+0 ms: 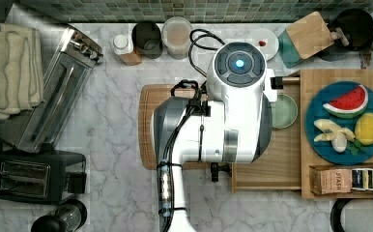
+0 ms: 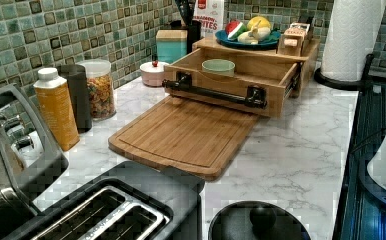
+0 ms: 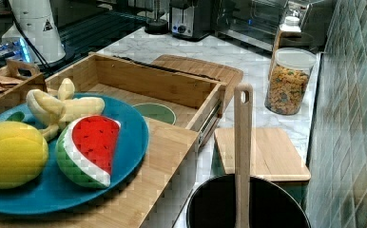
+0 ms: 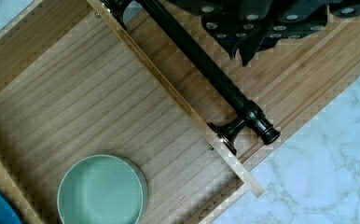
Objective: Close the drawer.
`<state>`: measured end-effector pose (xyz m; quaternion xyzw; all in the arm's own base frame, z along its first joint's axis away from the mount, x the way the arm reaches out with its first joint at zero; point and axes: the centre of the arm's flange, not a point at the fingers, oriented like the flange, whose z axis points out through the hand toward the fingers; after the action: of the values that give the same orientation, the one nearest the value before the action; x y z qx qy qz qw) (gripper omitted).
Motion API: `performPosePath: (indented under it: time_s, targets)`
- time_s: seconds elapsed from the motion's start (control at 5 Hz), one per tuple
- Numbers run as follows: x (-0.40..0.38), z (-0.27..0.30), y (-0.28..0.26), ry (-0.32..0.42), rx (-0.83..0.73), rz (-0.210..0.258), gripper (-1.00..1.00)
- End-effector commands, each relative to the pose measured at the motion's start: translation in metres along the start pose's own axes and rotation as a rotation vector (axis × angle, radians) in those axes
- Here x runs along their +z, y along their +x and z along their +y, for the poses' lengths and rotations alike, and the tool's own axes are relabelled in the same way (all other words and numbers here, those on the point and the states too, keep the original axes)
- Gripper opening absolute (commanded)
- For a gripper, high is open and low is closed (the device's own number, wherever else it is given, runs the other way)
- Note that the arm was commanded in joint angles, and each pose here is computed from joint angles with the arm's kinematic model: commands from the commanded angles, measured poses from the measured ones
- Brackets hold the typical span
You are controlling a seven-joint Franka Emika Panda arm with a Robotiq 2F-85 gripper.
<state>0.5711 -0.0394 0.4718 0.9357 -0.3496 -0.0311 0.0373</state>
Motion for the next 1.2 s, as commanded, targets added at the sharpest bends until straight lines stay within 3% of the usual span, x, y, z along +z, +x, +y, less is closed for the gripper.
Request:
performPosePath:
  time_s: [0.2, 0.4, 0.6, 0.8, 1.2]
  targets:
    - [0.005, 0.001, -0.001, -0.008, -0.001, -0.006, -1.00]
    - [0.012, -0.010, -0.009, 0.010, -0.237, -0.025, -1.00]
    - [0.019, -0.024, -0.026, 0.093, -0.396, -0.051, -1.00]
    - [0.030, -0.042, -0.054, 0.113, -0.511, 0.016, -1.00]
    - [0.061, -0.077, -0.089, 0.059, -0.625, 0.023, -1.00]
